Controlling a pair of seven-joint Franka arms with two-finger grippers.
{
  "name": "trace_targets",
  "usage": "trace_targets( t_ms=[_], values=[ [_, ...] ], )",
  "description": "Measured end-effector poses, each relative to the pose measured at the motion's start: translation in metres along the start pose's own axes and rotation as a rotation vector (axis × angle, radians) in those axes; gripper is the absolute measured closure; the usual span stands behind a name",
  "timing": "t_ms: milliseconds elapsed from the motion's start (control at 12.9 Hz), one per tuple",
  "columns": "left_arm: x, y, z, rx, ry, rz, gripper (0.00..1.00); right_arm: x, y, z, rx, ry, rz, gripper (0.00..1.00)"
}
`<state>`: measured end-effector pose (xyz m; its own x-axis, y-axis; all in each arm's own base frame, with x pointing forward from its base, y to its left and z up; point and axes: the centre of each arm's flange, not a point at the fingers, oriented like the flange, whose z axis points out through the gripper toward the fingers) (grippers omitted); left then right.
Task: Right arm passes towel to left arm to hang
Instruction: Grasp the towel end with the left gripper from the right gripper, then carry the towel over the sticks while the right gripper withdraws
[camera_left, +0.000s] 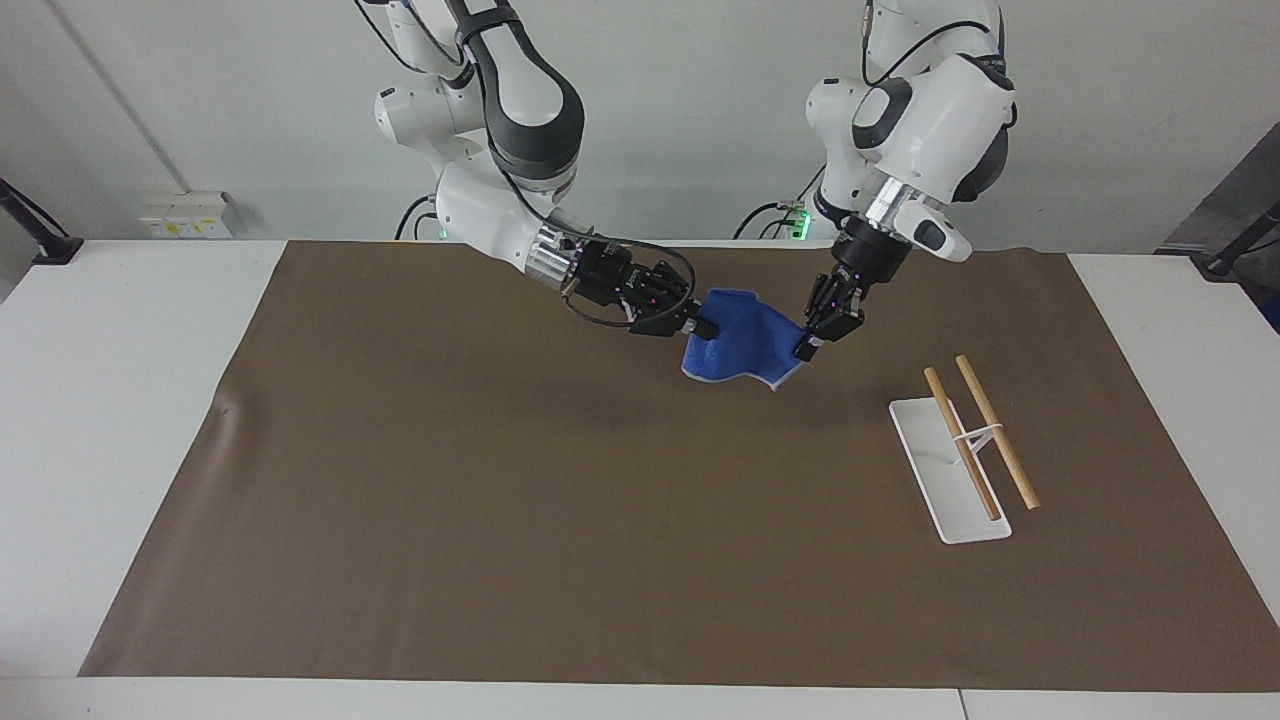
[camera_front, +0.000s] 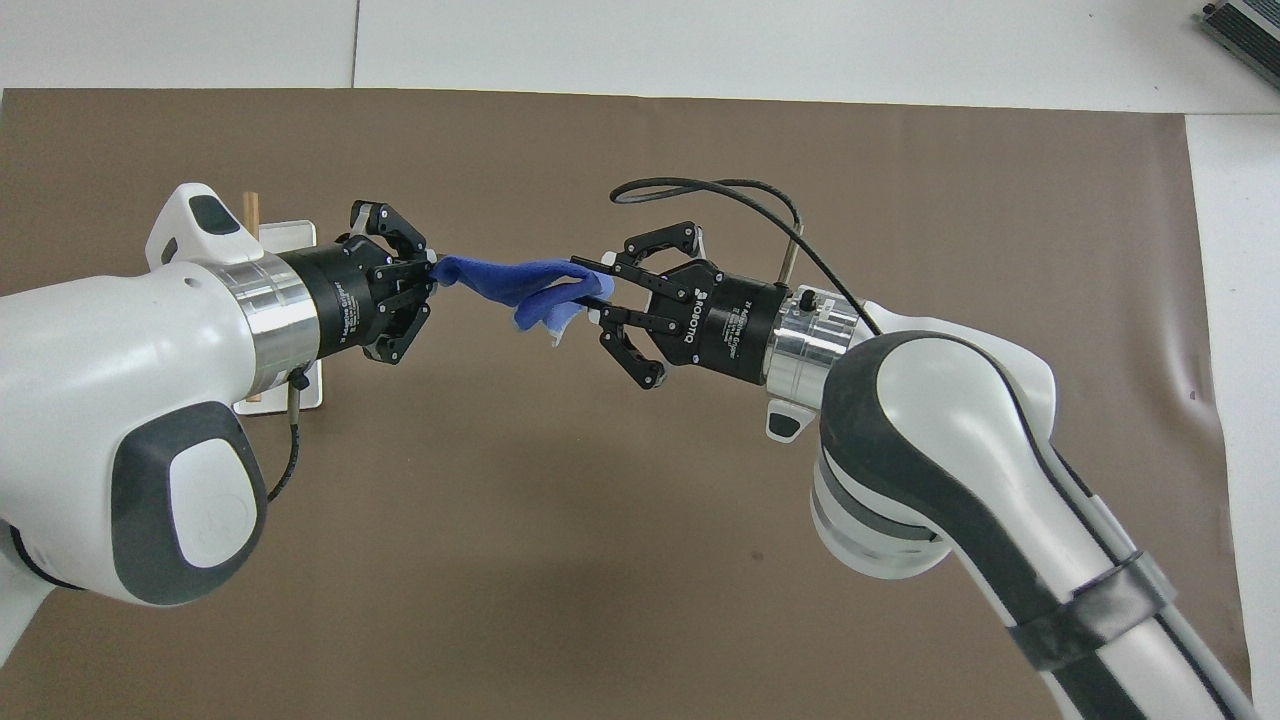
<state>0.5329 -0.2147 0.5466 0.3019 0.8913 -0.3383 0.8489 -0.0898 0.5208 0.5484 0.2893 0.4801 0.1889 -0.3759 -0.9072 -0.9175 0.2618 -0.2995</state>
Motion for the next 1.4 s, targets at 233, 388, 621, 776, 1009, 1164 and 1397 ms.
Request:
trace_targets(
  t_ms=[233, 388, 621, 776, 1009, 1164, 1397],
  values=[
    [0.011, 0.005, 0.000, -0.026, 0.014, 0.071, 0.98, -0.003, -0.003, -0.004, -0.052, 0.068, -0.176, 0.30],
    [0.032, 0.009, -0.004, -0.035, 0.036, 0.104, 0.98, -0.004, -0.006, -0.006, -0.143, 0.181, -0.411, 0.05],
    [0.067, 0.014, -0.012, -0.046, 0.072, 0.140, 0.98, 0.003, -0.016, -0.016, -0.320, 0.401, -0.775, 0.00],
    [0.101, 0.015, -0.014, -0.041, 0.106, 0.175, 0.98, 0.017, -0.028, -0.030, -0.455, 0.556, -1.010, 0.00],
    [0.156, 0.011, -0.014, -0.018, 0.154, 0.223, 0.98, 0.046, -0.051, -0.064, -0.712, 0.724, -1.304, 0.00],
    [0.191, 0.008, -0.023, -0.015, 0.187, 0.237, 0.98, 0.058, -0.066, -0.090, -0.854, 0.777, -1.384, 0.00],
    [0.234, 0.004, -0.044, -0.016, 0.235, 0.299, 0.98, 0.035, -0.093, -0.133, -0.947, 0.797, -1.336, 0.00]
  ],
)
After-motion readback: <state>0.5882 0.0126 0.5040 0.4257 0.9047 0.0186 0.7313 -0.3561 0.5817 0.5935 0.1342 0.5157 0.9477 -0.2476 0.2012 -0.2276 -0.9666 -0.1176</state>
